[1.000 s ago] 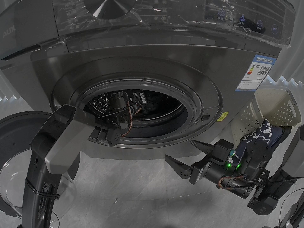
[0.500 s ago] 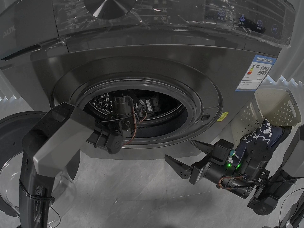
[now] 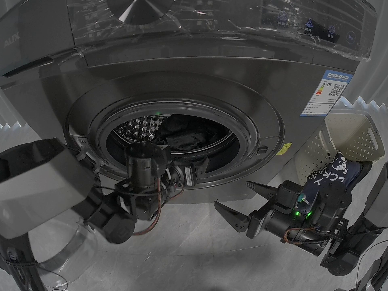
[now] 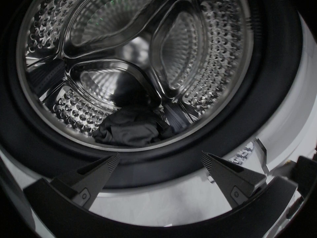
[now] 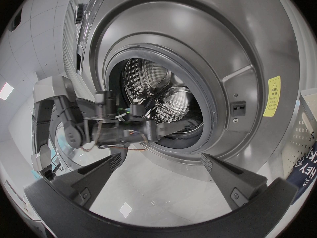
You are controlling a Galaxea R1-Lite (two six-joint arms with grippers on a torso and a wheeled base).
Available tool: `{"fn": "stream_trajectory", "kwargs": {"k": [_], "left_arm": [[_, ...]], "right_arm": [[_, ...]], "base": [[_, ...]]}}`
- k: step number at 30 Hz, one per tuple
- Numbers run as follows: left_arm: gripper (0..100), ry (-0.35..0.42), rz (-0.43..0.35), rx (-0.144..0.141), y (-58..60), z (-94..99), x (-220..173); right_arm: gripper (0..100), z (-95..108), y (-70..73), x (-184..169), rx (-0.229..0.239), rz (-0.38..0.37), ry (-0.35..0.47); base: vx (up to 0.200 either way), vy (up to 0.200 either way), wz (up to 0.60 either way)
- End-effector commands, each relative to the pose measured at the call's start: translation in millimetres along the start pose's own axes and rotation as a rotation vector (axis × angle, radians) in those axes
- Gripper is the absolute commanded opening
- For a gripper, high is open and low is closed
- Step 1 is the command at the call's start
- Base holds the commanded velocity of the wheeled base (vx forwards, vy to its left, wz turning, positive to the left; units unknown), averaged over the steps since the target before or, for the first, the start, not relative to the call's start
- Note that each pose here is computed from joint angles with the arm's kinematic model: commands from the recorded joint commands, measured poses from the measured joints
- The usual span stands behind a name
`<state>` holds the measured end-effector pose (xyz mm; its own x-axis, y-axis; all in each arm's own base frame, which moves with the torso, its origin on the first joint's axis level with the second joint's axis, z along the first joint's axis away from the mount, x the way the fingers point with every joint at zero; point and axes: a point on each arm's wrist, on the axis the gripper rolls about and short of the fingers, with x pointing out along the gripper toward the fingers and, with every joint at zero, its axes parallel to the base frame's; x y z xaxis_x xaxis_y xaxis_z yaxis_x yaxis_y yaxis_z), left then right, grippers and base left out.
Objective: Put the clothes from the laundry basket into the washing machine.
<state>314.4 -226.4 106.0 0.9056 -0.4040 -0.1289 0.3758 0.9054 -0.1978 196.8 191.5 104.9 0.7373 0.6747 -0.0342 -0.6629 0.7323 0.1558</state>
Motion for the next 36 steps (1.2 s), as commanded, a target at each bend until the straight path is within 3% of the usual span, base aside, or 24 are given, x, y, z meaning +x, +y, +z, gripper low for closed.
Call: {"fn": "stream_trajectory", "kwargs": {"k": [1, 4, 9, 13, 19, 21, 23, 27, 29, 32, 36], "left_arm": [[100, -0.048, -0.155, 0.029, -26.9, 20.1, -103], [100, -0.028, -0.191, 0.065, -24.0, 16.6, -139], [100, -0.048, -0.187, 0.046, -10.1, 21.9, -167], [100, -0.074, -0.18, 0.036, 0.9, 25.9, -191], [100, -0.154, -0.129, 0.024, 26.0, 35.3, -229], [100, -0.164, -0.119, 0.029, 29.6, 35.2, -234], [100, -0.184, -0.089, 0.055, 39.5, 33.4, -249], [100, -0.201, -0.035, 0.068, 52.7, 29.8, -267], [100, -0.208, -0.023, 0.079, 57.9, 27.1, -280], [100, -0.209, -0.015, 0.083, 60.9, 26.0, -290], [100, -0.209, 0.024, 0.085, 71.0, 18.7, -316]], "right_arm": [[100, 13, 0.8, -25, 0.0, 0.002, -0.027], [100, 15, -2.1, -32, -0.001, -0.012, -0.033], [100, 24, -2.5, -45, -0.006, -0.021, -0.067], [100, 30, -8.9, -58, -0.009, -0.053, -0.089], [100, 29, -32.1, -85, -0.011, -0.182, -0.078], [100, 28, -35.3, -90, -0.011, -0.203, -0.074], [100, 27, -40.2, -105, -0.011, -0.249, -0.076], [100, 36, -42.4, -119, -0.015, -0.301, -0.113], [100, 40, -44.7, -132, -0.04, -0.34, -0.116], [100, 40, -43.5, -144, -0.056, -0.366, -0.082], [100, 35, -36.8, -182, -0.049, -0.464, -0.033]], "base": [[0.0, 0.0, 0.0], [0.0, 0.0, 0.0], [0.0, 0.0, 0.0], [-0.2, 0.0, 0.0], [-0.1, 0.0, 0.0], [-0.2, 0.0, 0.0], [-0.2, 0.0, 0.0], [-0.05, 0.0, 0.0], [-0.2, 0.0, 0.0], [-0.067, 0.0, 0.0], [-0.15, 0.0, 0.0]]}}
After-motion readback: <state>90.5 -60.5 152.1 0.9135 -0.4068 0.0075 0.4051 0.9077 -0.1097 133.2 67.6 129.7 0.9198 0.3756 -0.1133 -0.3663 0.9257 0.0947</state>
